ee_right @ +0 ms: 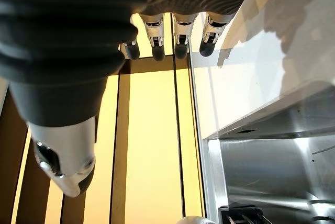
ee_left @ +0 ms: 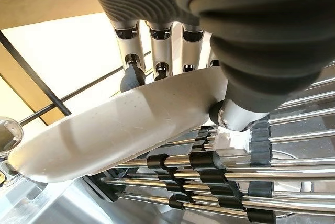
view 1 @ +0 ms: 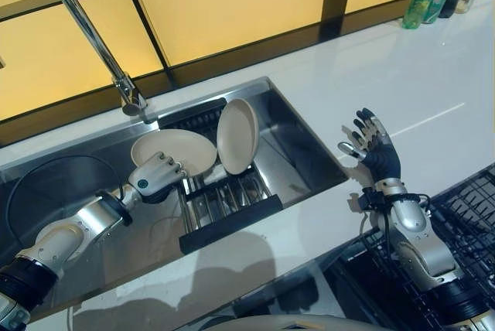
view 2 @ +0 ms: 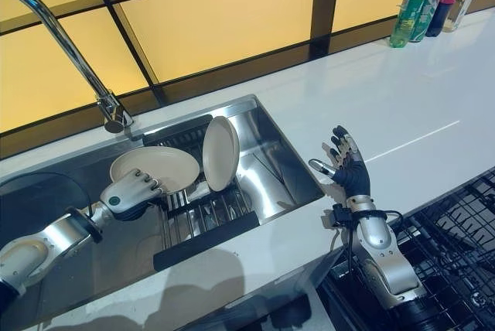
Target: Pick up plates and place into dishwasher.
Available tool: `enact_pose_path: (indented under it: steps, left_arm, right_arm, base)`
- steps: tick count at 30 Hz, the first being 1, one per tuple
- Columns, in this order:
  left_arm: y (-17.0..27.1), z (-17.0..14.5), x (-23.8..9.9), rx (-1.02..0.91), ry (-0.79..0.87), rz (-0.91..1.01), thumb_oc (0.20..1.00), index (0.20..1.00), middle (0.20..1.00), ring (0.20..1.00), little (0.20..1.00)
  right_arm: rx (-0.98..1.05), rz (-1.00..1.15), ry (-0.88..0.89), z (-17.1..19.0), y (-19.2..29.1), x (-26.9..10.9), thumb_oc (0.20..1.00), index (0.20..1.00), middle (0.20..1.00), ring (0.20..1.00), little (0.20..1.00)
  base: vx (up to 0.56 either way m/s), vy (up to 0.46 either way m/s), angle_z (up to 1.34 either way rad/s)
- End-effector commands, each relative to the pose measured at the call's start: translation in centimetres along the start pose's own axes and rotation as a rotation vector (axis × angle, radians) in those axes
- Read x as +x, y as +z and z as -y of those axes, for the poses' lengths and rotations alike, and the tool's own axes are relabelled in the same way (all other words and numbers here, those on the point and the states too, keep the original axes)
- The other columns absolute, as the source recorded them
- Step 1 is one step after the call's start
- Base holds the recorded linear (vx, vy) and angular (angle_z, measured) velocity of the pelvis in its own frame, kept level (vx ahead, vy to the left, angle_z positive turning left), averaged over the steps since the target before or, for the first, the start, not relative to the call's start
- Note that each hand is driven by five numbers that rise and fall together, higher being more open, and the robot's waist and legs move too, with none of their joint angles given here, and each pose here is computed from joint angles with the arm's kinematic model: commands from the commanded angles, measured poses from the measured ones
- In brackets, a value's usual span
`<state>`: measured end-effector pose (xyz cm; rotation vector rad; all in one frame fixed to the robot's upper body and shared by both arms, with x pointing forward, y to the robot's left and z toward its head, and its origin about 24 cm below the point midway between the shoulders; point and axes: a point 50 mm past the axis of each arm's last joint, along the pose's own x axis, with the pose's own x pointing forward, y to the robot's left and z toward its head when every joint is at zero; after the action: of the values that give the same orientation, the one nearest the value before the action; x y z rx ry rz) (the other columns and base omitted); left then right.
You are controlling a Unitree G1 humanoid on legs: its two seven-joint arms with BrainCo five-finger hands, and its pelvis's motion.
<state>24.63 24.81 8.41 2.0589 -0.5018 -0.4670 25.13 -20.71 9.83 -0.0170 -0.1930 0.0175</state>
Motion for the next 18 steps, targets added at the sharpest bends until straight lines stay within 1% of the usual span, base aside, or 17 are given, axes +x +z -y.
enact_pose_path:
  steps: [1, 4, 8, 12, 18]
  left_arm:
    - [-3.8, -1.2, -0.9, 0.079, 0.038, -0.129, 0.2, 0.2, 0.2, 0.2, 0.2]
    - [-4.1, -1.4, -1.0, 0.081, 0.057, -0.154, 0.2, 0.2, 0.2, 0.2, 0.2]
    - [-4.8, -1.9, -1.2, 0.073, 0.13, -0.213, 0.2, 0.2, 0.2, 0.2, 0.2]
    - [-5.7, -3.2, -1.7, 0.062, 0.296, -0.277, 0.2, 0.2, 0.2, 0.2, 0.2]
    - [-6.6, -5.9, -2.7, 0.046, 0.55, -0.342, 0.2, 0.2, 0.2, 0.2, 0.2]
  right_arm:
    - [0.027, 0.009, -0.002, -0.4, -0.2, -0.8, 1.0, 1.0, 1.0, 1.0, 1.0]
    - [0.027, 0.011, -0.006, -0.3, -0.1, -0.9, 1.0, 1.0, 1.0, 1.0, 1.0]
    - [0.03, 0.014, -0.01, -0.4, -0.1, -0.9, 1.0, 1.0, 1.0, 1.0, 1.0]
    - [0.033, 0.018, -0.018, -0.2, 0.1, -0.9, 1.0, 1.0, 1.0, 1.0, 1.0]
    - [0.037, 0.03, -0.026, -0.1, 0.4, -1.0, 1.0, 1.0, 1.0, 1.0, 1.0]
  base:
    - [0.0, 0.0, 0.0]
    - [0.0, 0.0, 0.0]
    - [0.0, 0.0, 0.0]
    - [0.0, 0.0, 0.0]
    - [-0.03, -0.005, 0.07]
